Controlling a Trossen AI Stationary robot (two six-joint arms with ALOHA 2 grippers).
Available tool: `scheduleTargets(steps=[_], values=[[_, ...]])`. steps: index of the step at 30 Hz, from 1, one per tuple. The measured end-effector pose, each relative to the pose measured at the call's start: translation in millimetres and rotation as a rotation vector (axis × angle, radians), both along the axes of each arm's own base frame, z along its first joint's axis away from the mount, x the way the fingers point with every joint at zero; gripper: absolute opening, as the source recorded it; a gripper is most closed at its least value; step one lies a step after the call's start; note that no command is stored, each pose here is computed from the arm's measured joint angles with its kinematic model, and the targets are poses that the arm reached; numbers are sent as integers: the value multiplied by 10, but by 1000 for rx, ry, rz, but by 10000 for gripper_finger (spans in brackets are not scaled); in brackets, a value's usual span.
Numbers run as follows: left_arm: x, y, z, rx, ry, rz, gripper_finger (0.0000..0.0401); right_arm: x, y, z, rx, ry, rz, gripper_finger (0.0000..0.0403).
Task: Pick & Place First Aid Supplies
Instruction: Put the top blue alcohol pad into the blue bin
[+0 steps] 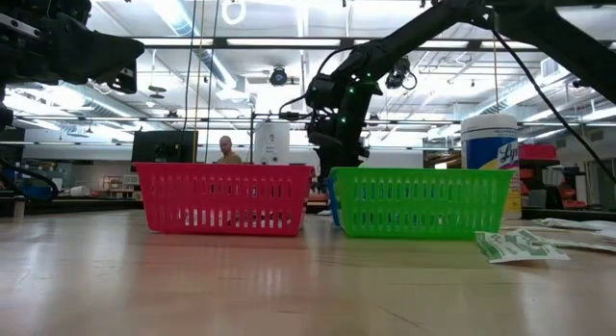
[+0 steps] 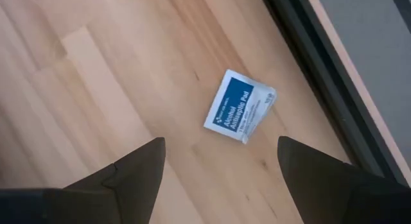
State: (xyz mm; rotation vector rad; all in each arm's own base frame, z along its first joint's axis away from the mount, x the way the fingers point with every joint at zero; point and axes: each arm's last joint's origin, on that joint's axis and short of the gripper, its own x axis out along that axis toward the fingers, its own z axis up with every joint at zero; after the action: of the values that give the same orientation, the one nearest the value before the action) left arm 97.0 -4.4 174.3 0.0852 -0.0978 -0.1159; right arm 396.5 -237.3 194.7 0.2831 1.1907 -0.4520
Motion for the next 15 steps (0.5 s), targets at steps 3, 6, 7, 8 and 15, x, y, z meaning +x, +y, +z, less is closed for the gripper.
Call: scheduleTargets(steps=[3, 6, 7, 8, 15], values=[[0, 0, 0, 0, 0, 0, 25, 36, 68, -1, -21, 17, 40, 302], [0, 0, 1, 0, 0, 0, 25, 61, 125, -5, -54, 47, 170, 302], [0, 0, -1, 0, 0, 0, 25, 65, 134, -5, -67, 56, 211, 302], [0, 0, 0, 0, 0, 0, 25, 68, 138, -4, -78, 62, 246, 302], [0, 0, -1, 0, 0, 0, 25, 94, 90, 93, -160, -16, 292, 302]])
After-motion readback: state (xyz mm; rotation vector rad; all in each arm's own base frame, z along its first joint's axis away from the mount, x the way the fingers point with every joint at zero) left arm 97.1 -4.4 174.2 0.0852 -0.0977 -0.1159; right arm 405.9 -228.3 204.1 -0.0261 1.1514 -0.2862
